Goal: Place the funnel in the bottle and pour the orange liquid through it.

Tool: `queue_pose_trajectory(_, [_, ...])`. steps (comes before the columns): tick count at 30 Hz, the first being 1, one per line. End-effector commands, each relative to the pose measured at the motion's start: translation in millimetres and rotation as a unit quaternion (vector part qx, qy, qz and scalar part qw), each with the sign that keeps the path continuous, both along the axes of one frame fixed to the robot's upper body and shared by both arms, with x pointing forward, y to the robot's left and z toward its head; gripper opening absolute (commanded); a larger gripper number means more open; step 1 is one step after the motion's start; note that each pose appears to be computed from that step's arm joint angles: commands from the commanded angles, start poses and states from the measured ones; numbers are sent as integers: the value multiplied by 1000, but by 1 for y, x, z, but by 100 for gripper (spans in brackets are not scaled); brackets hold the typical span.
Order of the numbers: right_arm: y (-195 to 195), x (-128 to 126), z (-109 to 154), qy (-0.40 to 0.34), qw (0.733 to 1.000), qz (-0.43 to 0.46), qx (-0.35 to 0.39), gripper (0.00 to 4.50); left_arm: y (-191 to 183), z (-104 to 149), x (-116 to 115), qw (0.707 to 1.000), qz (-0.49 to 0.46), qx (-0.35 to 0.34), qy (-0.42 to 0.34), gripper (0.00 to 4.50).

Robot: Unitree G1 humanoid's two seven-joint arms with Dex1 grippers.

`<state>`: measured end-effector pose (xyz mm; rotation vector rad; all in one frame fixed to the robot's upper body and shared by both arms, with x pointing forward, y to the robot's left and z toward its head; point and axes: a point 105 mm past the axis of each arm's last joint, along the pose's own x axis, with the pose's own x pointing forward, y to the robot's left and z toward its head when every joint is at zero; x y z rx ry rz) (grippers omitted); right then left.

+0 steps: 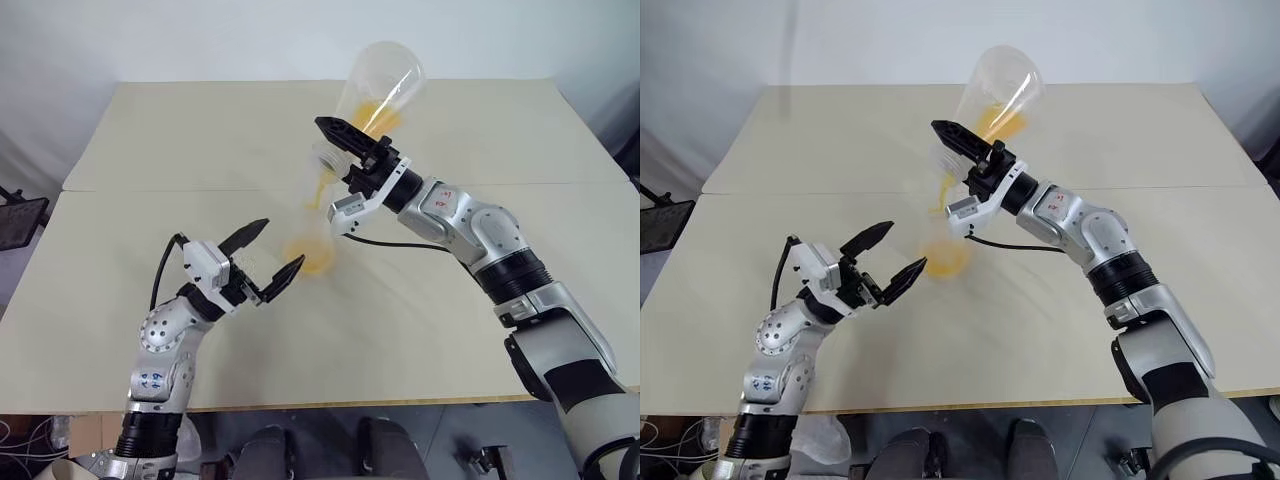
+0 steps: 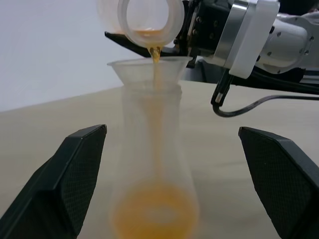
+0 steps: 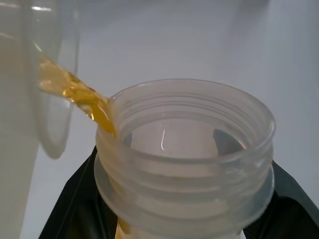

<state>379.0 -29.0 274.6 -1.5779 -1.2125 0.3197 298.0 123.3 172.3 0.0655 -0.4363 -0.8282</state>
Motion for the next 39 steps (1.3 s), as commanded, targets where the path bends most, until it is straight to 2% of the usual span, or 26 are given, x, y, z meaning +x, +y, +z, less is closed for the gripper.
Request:
queue_pose_trajectory(1, [5, -12, 22, -44, 999, 23, 10, 250, -1, 9, -3, 1000, -2, -5, -24, 450])
queue_pose_trajectory(39, [6, -12, 28, -72, 997, 22, 7, 250, -3, 23, -9, 998, -6, -29, -53, 450])
